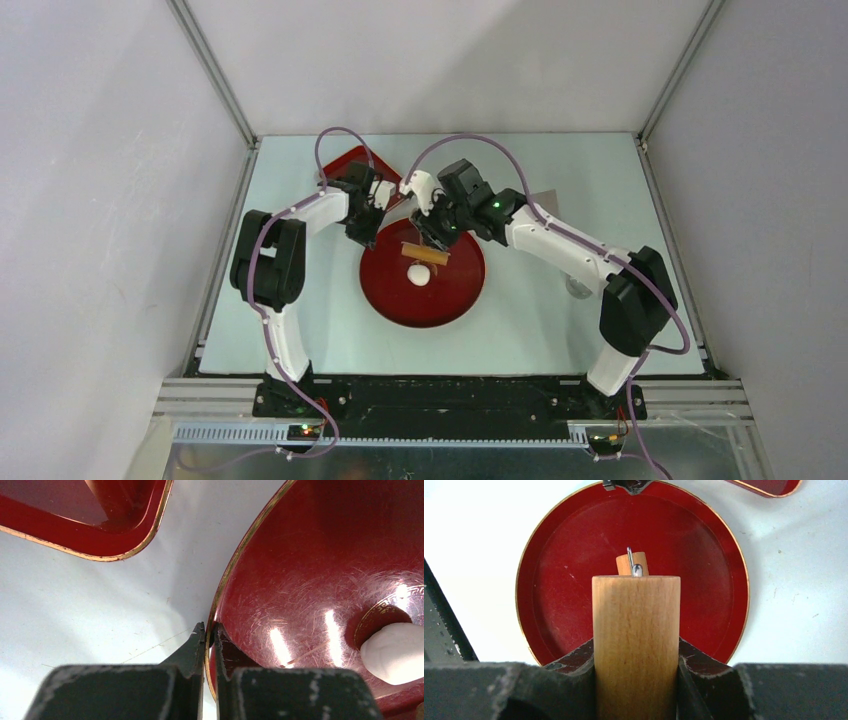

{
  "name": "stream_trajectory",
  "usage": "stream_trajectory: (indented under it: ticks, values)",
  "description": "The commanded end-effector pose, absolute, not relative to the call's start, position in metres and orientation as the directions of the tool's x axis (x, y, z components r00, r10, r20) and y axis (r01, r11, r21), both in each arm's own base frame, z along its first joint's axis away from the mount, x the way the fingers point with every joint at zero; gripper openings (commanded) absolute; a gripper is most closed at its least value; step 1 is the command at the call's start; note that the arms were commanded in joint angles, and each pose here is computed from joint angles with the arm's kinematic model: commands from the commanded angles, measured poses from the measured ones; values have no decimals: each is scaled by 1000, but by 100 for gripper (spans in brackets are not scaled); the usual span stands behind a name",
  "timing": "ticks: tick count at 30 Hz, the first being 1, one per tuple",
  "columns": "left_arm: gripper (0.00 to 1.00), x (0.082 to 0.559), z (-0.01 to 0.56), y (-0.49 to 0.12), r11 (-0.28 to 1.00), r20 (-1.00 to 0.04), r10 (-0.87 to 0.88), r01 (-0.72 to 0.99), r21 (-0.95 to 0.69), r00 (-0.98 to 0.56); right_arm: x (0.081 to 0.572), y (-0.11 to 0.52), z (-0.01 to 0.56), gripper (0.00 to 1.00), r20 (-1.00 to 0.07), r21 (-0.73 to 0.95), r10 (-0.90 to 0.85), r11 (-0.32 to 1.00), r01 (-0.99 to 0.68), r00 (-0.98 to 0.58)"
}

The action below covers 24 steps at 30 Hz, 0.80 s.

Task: Roll out the dumpling wrappers from the dough
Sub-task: Flatten out the dough on the work surface.

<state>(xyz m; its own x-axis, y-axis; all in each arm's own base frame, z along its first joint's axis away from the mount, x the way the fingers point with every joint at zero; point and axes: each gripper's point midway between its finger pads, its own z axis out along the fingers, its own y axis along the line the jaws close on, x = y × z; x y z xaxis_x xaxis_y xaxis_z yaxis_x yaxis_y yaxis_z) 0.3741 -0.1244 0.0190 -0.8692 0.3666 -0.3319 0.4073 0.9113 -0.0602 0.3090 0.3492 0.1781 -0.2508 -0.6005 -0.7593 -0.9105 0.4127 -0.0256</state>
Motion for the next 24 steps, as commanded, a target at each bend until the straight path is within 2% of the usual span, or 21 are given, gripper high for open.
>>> stream_trajectory:
  ticks: [1, 7, 24]
  values:
    - [0, 378, 11, -121, 912, -317, 376, 409, -43, -871, 305, 368, 195, 0, -801, -44, -569, 369, -928, -188]
    - [0, 378, 11, -120, 912, -318, 373, 407, -46, -872, 289, 379, 192, 0, -810, -16, -561, 311, -950, -170]
    - [0, 378, 12, -120, 913, -319, 368, 405, -54, -873, 300, 384, 167, 0, -777, -10, -600, 318, -948, -193]
